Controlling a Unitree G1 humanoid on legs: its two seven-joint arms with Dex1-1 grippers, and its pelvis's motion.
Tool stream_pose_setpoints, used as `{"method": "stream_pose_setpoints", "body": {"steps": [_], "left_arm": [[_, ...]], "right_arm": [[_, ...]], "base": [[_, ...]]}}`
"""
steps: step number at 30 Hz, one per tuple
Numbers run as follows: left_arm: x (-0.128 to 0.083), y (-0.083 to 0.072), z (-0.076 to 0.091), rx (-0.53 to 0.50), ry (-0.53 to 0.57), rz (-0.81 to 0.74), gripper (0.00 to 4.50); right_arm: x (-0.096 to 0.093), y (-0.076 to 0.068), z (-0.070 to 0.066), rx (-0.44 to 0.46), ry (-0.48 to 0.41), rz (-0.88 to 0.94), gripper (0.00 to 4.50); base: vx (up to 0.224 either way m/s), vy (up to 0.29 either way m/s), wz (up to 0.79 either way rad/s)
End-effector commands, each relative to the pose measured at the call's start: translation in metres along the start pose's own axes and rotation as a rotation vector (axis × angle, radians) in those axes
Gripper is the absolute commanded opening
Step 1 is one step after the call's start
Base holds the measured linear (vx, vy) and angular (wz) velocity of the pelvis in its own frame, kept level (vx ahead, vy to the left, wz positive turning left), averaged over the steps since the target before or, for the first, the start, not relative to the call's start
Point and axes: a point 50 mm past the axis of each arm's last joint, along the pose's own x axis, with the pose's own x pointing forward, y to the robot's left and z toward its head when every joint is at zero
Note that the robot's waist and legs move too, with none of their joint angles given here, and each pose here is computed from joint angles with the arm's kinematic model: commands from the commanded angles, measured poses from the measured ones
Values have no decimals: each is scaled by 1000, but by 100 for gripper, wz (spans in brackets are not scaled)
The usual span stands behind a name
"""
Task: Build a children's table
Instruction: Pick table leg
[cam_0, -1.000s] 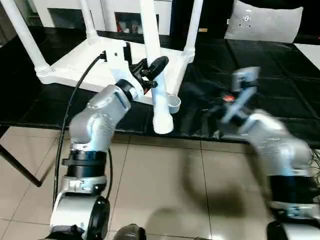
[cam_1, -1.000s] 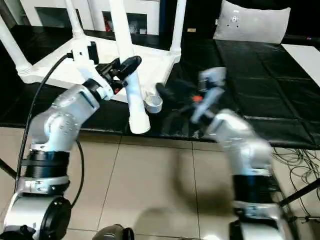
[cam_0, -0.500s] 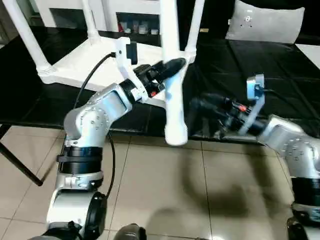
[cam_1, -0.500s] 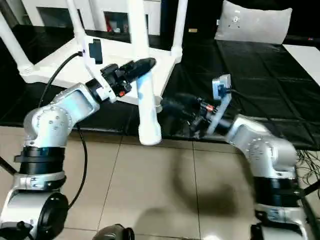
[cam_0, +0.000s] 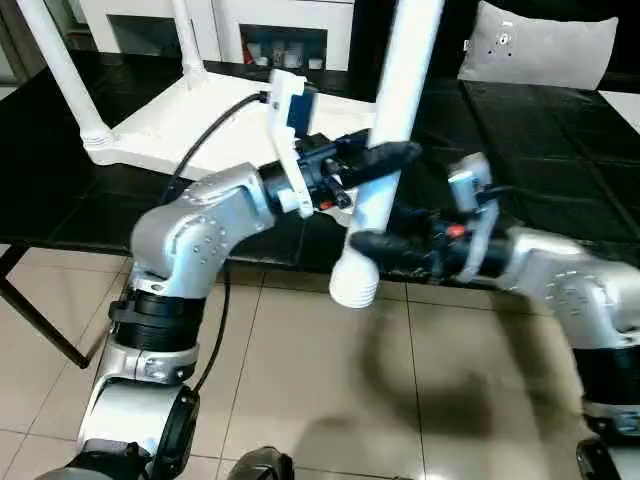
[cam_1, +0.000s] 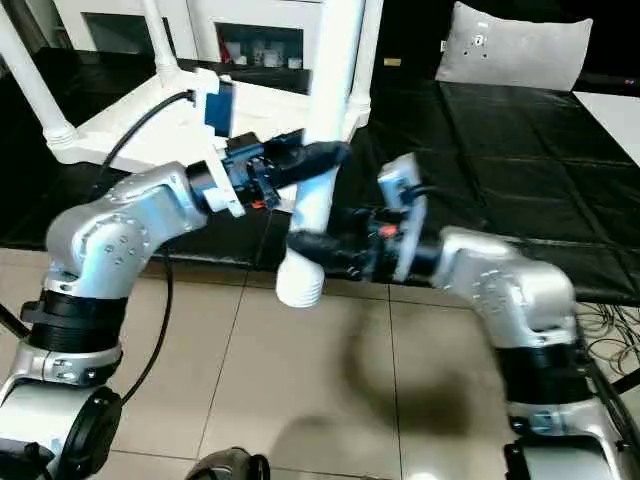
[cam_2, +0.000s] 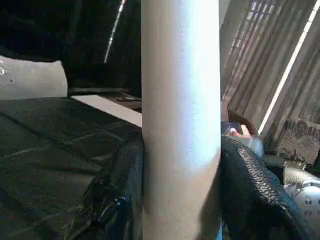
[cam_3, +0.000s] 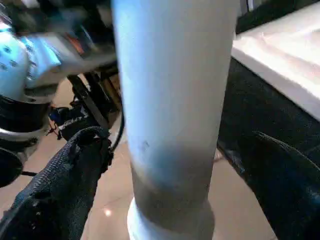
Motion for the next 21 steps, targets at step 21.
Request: {"method": "stream_pose_setpoints", "body": {"steps": [21], "left_arm": [[4, -7, 3, 69, -7, -40, 182]], "right_arm": [[11, -2, 4, 28, -13, 8, 285]], "base": [[0, 0, 0]]}}
